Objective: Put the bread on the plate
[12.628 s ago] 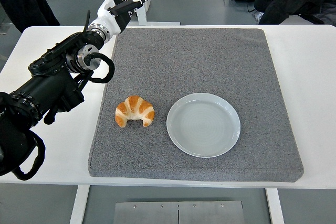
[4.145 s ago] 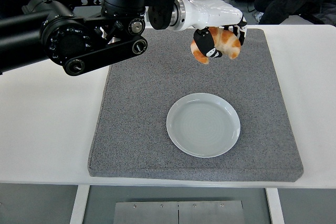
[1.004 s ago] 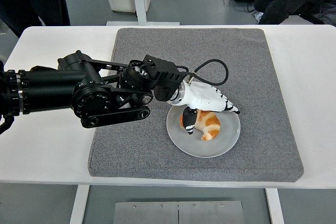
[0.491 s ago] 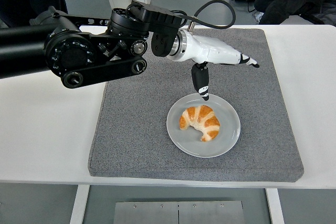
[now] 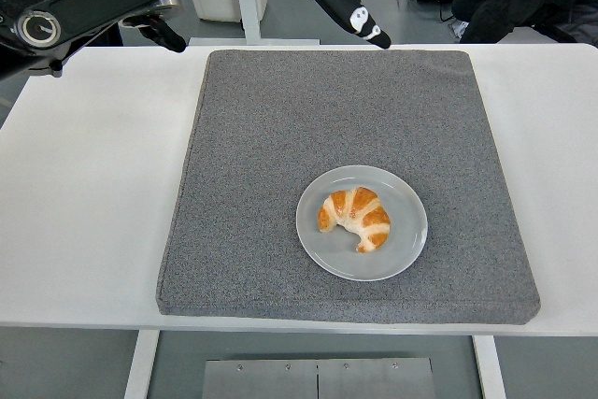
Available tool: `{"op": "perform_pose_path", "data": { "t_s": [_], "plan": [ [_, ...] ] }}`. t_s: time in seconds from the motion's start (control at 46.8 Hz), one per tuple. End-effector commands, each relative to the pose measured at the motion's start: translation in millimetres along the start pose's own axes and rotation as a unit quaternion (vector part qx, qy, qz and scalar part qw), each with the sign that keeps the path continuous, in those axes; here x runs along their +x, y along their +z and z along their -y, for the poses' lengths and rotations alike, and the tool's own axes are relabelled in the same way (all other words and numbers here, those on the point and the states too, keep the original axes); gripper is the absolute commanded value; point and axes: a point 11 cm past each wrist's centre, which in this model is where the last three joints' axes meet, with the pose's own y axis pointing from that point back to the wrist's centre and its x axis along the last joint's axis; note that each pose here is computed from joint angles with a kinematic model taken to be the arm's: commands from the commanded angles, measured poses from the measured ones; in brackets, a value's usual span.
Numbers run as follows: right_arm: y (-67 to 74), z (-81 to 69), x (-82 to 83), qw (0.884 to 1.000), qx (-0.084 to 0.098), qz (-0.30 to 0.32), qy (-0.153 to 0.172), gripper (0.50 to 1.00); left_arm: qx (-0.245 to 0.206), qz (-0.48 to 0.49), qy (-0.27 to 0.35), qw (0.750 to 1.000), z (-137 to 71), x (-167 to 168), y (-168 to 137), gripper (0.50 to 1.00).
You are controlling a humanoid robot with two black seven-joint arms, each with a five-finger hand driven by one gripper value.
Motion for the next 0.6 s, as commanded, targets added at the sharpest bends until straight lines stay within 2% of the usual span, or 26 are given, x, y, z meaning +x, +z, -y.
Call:
{"op": "perform_pose_path", "data": {
  "t_s": [0.0,0.085,0.214,0.342,0.577],
  "plan": [
    [0.0,0.0,-0.1,1.000,0.000,0.000,0.000,1.000,0.004,-0.042,0.017,0.999,-3.1,6.7,-14.4,1.000],
    [0.0,0.0,-0.2,1.000,0.000,0.000,-0.001,1.000,-0.001,-0.099,0.045,0.994,-8.3,18.2,-27.1,1.000],
    [0.0,0.0,-0.2,1.000,0.000,0.000,-0.001,1.000,0.016,-0.160,0.094,0.983,-18.5,35.9,-65.0,1.000],
    [0.0,0.0,-0.2,1.000,0.000,0.000,-0.001,1.000,0.010,-0.250,0.141,0.958,-30.5,49.6,-95.0,1.000],
    [-1.8,0.4,-0.3,1.000,0.002,0.000,-0.001,1.000,-0.002,-0.387,0.172,0.906,-16.7,33.1,-136.0,1.000]
  ]
}}
